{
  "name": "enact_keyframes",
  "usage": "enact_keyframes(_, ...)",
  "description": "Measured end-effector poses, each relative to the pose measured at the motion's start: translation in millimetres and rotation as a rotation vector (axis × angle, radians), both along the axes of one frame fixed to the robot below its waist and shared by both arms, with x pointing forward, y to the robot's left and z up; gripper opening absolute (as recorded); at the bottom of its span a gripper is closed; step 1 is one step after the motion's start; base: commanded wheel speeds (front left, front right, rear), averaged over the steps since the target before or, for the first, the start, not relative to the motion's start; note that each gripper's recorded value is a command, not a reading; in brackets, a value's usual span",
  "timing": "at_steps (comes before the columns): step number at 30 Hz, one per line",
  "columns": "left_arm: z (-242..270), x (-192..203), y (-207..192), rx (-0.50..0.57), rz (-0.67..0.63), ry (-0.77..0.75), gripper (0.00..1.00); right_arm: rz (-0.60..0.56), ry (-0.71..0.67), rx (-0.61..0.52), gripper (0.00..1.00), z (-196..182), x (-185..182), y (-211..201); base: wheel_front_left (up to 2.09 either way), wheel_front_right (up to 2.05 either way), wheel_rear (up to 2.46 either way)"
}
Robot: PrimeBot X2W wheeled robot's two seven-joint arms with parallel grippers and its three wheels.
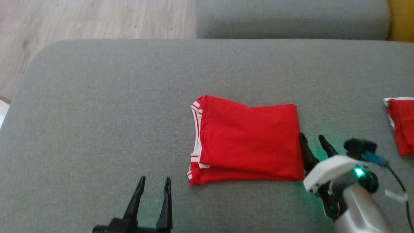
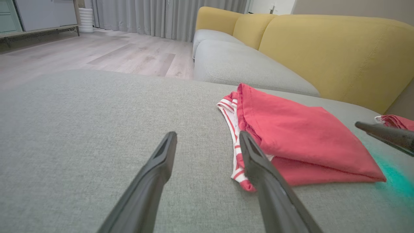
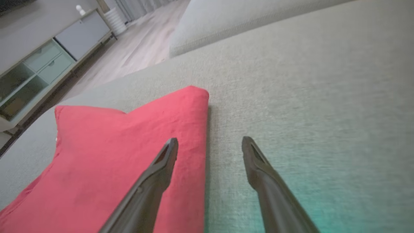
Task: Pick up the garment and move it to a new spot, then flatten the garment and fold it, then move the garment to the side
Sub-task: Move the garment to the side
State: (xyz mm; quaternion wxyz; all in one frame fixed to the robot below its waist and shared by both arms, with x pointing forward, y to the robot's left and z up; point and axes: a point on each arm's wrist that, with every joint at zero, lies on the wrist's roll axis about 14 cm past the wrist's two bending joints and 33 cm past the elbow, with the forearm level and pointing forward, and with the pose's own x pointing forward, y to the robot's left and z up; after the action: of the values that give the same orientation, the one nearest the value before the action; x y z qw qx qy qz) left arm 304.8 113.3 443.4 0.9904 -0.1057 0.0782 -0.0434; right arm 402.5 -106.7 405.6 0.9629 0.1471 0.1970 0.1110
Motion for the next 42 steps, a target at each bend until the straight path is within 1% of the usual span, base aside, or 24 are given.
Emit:
enact_keyframes(5, 0, 11, 2, 0.004, 0.005, -0.001, 1.0, 0.05, 0.158, 0.001, 1.0, -27, 8, 14, 0.0, 0.0, 0.0)
enact_keyframes(6, 0, 12, 3, 0.004, 0.006, 0.001, 1.0, 0.059, 0.19, 0.007, 0.84, -33, 7, 17, 0.0, 0.0, 0.0)
enact_keyframes(8, -1, 14, 4, 0.006, 0.01, 0.004, 1.0, 0.071, 0.217, 0.033, 0.16, -35, 9, 24, 0.0, 0.0, 0.0)
enact_keyframes(9, -2, 14, 4, 0.006, 0.01, 0.006, 1.0, 0.076, 0.223, 0.049, 0.0, -35, 10, 27, 0.0, 0.0, 0.0)
enact_keyframes(11, -3, 15, 2, 0.005, 0.006, 0.012, 1.0, 0.078, 0.225, 0.079, 0.0, -33, 11, 32, 0.0, 0.0, 0.0)
enact_keyframes(13, -4, 17, 1, 0.006, 0.003, 0.013, 1.0, 0.077, 0.206, 0.082, 0.0, -32, 10, 32, 0.0, 0.0, 0.0)
enact_keyframes(15, -1, 21, -3, 0.002, -0.007, 0.003, 1.0, 0.077, 0.18, 0.048, 0.0, -31, 11, 23, 0.0, 0.0, 0.0)
enact_keyframes(17, 3, 27, -7, -0.003, -0.021, -0.012, 1.0, 0.077, 0.148, -0.016, 0.0, -29, 13, 5, 0.0, 0.0, 0.0)
enact_keyframes(19, 9, 34, -14, -0.023, -0.037, -0.028, 1.0, 0.05, 0.108, -0.087, 0.0, -23, 20, -24, 0.0, 0.0, 0.0)
enact_keyframes(21, 11, 43, -21, -0.072, -0.053, -0.03, 1.0, 0.018, 0.061, -0.185, 0.0, -12, 30, -62, 0.0, 0.0, 0.0)
enact_keyframes(26, 12, 60, -40, -0.098, -0.117, -0.037, 1.0, -0.076, -0.008, -0.398, 0.0, 22, 47, -152, 0.0, 0.0, 0.0)
enact_keyframes(27, 9, 66, -47, -0.103, -0.139, -0.033, 1.0, -0.114, -0.021, -0.47, 0.0, 36, 51, -184, 0.0, 0.0, 0.0)
enact_keyframes(28, 7, 69, -50, -0.106, -0.148, -0.029, 1.0, -0.135, -0.025, -0.499, 0.0, 43, 52, -198, 0.0, 0.0, 0.0)
enact_keyframes(29, 7, 69, -50, -0.106, -0.148, -0.029, 1.0, -0.135, -0.025, -0.499, 0.0, 43, 52, -198, 0.0, 0.0, 0.0)
enact_keyframes(33, -1, 79, -58, -0.116, -0.169, -0.013, 1.0, -0.212, -0.026, -0.627, 0.0, 69, 52, -254, 0.0, 0.0, 0.0)
enact_keyframes(35, -4, 84, -61, -0.118, -0.178, -0.007, 1.0, -0.243, -0.017, -0.665, 0.0, 78, 51, -272, 0.0, 0.0, 0.0)
enact_keyframes(36, -6, 86, -62, -0.12, -0.181, -0.005, 1.0, -0.254, -0.008, -0.674, 0.16, 80, 51, -278, 0.0, 0.0, 0.0)
enact_keyframes(37, -7, 88, -63, -0.122, -0.184, -0.004, 1.0, -0.261, 0.0, -0.689, 0.73, 81, 50, -283, 0.0, 0.0, 0.0)
enact_keyframes(38, -7, 91, -64, -0.123, -0.185, -0.005, 1.0, -0.264, -0.003, -0.712, 1.0, 84, 51, -286, 0.0, 0.0, 0.0)
enact_keyframes(40, -7, 93, -64, -0.121, -0.186, -0.008, 1.0, -0.268, -0.032, -0.751, 1.0, 92, 53, -287, 0.0, 0.0, 0.0)
enact_keyframes(42, -4, 93, -63, -0.115, -0.184, -0.016, 1.0, -0.273, -0.081, -0.739, 1.0, 100, 56, -278, 0.0, 0.0, 0.0)
